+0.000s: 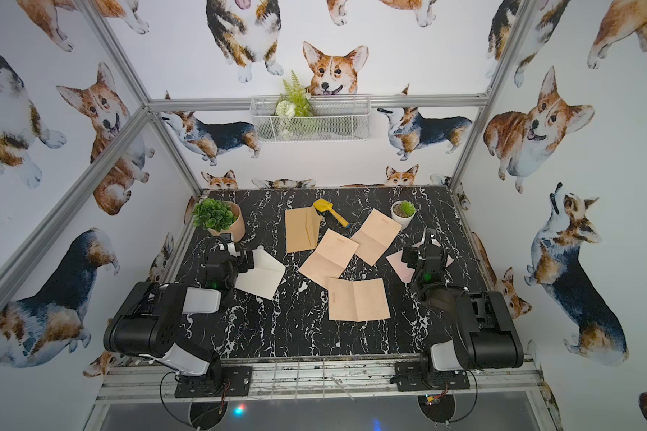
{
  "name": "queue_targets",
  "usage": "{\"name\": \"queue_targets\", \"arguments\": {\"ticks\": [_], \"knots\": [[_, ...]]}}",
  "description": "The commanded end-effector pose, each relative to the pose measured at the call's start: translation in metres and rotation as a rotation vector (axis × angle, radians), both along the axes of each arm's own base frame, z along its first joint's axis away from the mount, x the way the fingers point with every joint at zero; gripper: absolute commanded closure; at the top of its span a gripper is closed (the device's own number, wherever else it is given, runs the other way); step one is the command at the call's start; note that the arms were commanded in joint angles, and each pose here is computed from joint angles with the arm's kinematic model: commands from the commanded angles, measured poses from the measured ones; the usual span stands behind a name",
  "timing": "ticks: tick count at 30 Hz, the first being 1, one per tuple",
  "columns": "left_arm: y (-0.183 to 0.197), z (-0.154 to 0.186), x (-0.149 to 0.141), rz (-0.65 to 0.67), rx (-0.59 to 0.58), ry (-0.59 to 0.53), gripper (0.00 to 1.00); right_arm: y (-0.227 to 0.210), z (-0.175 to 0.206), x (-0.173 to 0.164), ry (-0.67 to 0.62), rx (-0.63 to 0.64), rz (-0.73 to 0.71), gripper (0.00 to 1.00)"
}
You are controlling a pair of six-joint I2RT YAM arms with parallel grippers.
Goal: Take the letter paper out of the envelope
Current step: Reset both arms
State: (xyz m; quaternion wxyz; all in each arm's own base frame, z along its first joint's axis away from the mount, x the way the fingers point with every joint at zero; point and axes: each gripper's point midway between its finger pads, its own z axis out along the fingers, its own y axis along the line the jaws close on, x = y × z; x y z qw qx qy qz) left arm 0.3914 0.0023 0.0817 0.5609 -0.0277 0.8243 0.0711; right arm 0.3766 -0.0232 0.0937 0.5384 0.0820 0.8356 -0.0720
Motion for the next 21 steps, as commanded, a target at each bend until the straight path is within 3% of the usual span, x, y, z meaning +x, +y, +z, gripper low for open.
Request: {"name": "queue_targets", "arguments": {"ticks": [1, 21], "knots": [[-0.0009, 0.01, 0.0046, -0.005, 0.004, -0.04, 0.0, -0.0013, 0.005, 0.0029, -0.019, 0.005, -0.008, 0.0], [-0.0009, 0.0094, 0.0044, -0.005, 0.004, -0.038, 0.0, -0.0011, 0.0053, 0.0032, -0.02, 0.006, -0.007, 0.0]]}}
